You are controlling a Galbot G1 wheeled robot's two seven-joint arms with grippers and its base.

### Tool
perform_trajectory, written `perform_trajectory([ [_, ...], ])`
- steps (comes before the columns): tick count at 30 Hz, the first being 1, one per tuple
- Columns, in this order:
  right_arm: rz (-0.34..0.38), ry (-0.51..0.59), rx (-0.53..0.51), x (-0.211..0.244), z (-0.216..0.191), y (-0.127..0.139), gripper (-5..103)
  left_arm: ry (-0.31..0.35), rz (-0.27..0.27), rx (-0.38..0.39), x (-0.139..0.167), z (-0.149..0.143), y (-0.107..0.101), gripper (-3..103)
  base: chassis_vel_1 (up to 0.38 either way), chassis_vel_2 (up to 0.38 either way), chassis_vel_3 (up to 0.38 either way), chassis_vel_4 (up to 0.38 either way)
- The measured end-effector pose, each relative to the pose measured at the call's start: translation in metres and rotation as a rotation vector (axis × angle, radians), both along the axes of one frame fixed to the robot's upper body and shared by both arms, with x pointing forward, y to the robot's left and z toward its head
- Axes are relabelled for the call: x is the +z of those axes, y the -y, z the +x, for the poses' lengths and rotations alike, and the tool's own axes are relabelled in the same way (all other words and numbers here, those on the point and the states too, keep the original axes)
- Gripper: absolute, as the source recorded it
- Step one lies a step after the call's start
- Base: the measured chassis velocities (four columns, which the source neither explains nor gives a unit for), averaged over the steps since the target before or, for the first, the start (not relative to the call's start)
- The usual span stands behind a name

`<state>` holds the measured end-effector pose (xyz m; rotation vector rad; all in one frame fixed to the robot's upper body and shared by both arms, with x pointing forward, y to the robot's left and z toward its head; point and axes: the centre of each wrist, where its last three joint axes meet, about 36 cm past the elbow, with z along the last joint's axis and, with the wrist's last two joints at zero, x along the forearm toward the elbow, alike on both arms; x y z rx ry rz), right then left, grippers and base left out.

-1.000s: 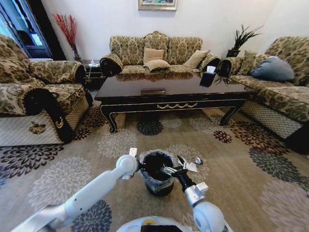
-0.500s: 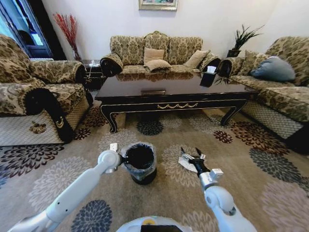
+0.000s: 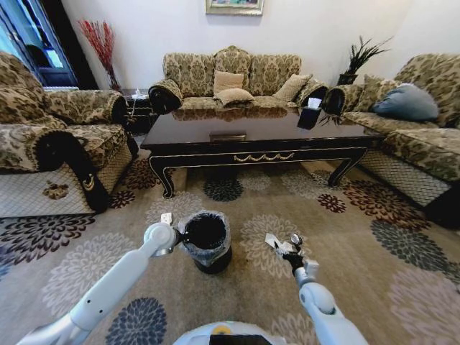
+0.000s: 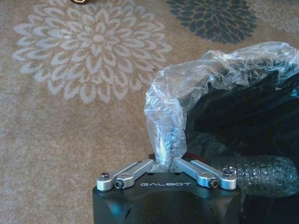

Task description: Move to the front of the table and pick up the trash from the floor, then place it into the trash bin.

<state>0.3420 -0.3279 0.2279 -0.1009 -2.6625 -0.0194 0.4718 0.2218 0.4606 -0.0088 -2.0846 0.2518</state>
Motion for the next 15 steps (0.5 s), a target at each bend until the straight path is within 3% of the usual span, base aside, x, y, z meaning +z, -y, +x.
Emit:
perform_trajectory([
  [10, -0.062, -0.063, -0.001, -0.038, 0.014, 0.01, 100, -0.002, -0.002, 0.0, -0.001, 0.0, -0.001, 0, 0.0, 0.0, 0.0, 0.0],
  [15, -0.083, -0.085, -0.004, -0.047, 0.022, 0.012, 100, -0.002, -0.004, 0.002, -0.001, 0.0, -0.001, 0, -0.105, 0.072, 0.107, -0.094],
])
